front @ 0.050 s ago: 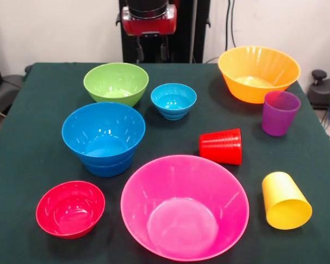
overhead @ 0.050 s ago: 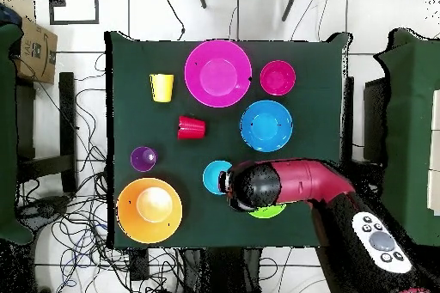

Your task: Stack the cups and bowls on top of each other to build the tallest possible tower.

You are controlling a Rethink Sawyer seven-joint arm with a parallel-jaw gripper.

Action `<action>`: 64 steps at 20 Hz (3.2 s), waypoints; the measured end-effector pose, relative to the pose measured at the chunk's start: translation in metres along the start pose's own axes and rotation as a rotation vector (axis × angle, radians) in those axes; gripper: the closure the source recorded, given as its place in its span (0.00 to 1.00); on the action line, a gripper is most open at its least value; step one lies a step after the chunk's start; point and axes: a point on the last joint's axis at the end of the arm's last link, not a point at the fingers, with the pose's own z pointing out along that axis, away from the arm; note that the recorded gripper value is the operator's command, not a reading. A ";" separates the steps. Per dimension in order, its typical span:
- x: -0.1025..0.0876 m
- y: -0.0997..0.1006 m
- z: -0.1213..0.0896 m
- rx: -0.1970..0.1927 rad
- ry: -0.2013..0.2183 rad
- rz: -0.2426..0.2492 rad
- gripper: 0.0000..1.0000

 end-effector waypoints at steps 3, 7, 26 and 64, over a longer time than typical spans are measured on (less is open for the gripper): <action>0.003 0.011 0.003 -0.019 0.001 0.001 0.00; 0.008 0.032 0.011 -0.055 0.009 -0.001 0.00; 0.059 0.105 0.059 -0.205 0.128 0.002 0.00; 0.102 0.139 0.113 -0.188 0.051 -0.024 0.00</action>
